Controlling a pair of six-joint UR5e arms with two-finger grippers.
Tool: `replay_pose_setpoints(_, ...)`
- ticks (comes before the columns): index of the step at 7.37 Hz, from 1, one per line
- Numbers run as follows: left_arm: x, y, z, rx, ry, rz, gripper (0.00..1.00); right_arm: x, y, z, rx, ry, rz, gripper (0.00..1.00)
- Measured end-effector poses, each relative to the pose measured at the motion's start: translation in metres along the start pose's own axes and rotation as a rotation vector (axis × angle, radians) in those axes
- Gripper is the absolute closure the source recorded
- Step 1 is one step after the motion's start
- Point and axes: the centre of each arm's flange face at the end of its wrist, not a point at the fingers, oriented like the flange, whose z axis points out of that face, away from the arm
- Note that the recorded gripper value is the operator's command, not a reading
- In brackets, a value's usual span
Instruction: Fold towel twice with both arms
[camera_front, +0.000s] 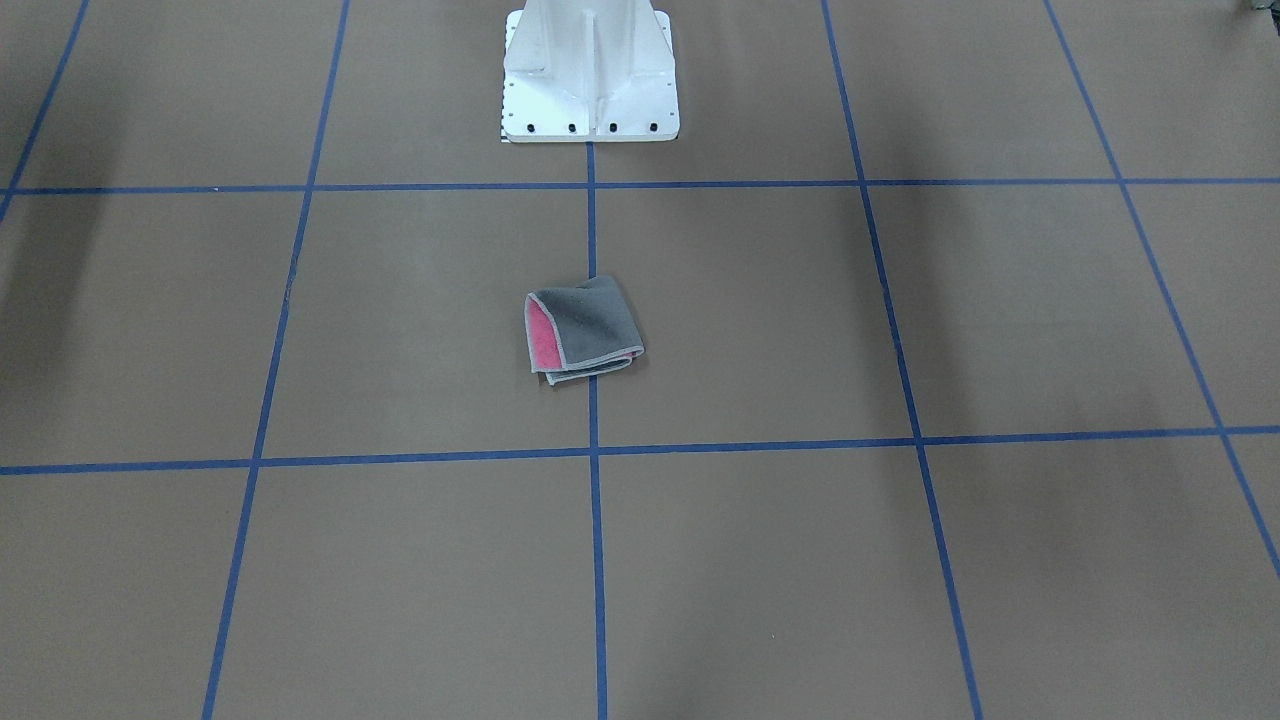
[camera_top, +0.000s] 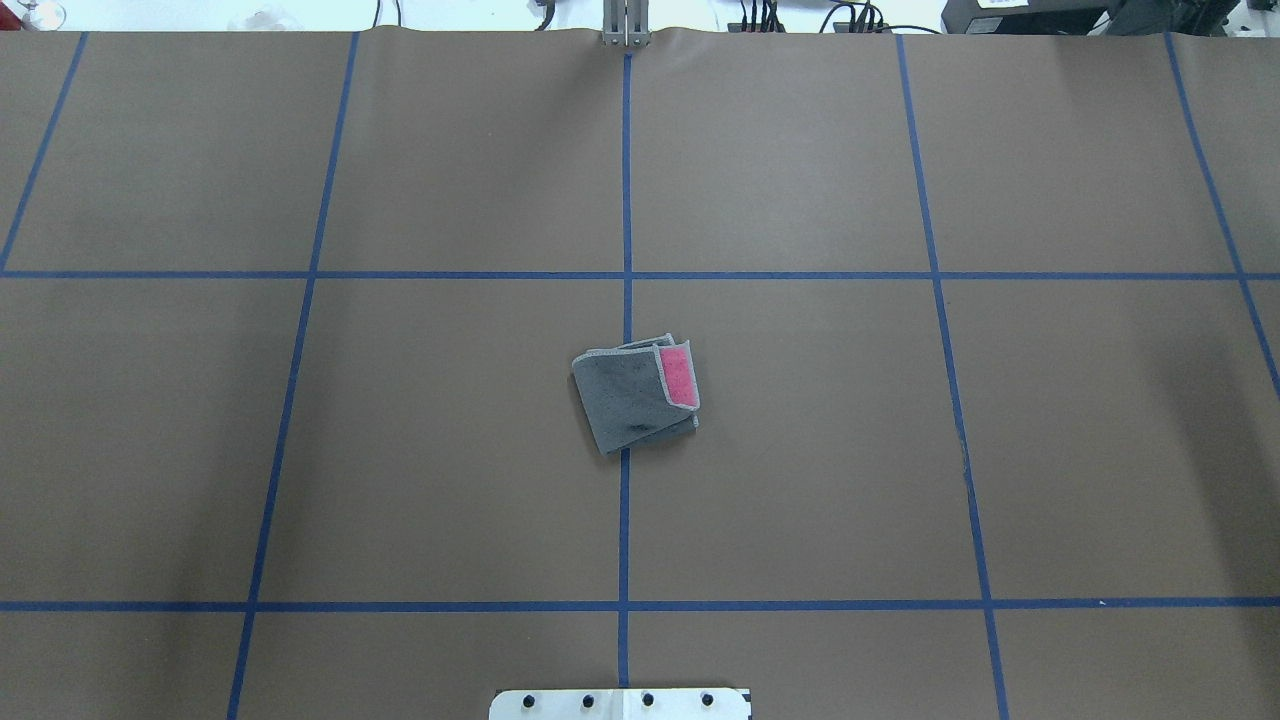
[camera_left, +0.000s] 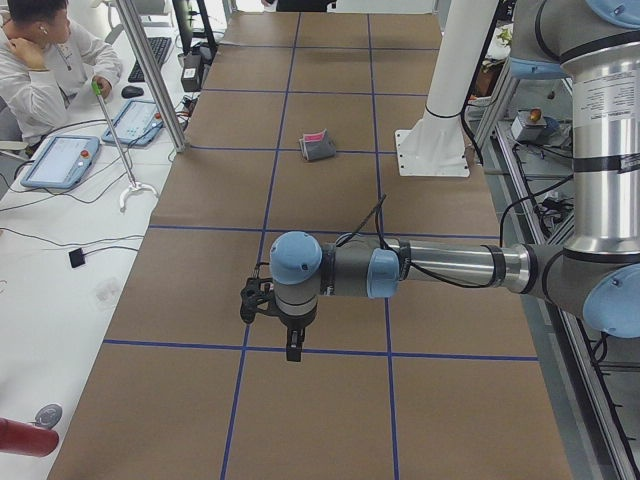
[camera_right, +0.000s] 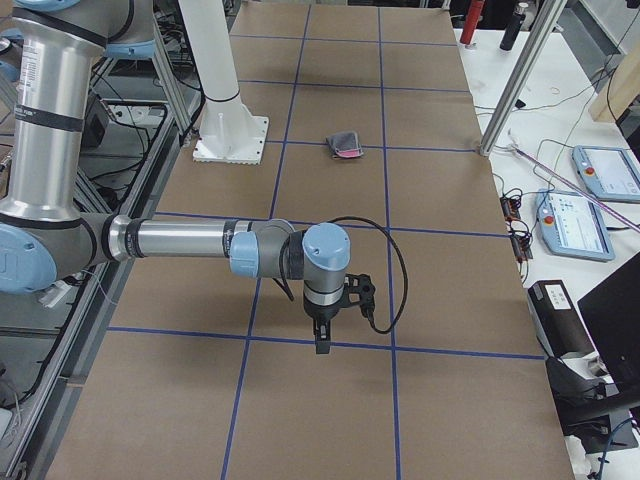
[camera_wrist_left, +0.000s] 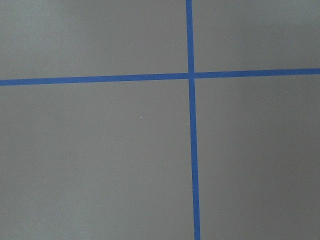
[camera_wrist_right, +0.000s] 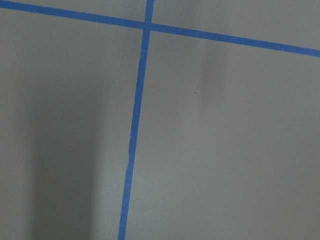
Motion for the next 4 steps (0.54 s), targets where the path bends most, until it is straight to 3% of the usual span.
replay_pose_setpoints(4, 0.0009, 0.0029, -0.0002, 0.001, 0.002, 0.002, 0.0, -0.0002, -0.0008, -0.0003, 0.001, 0.0, -0.001, 0.0)
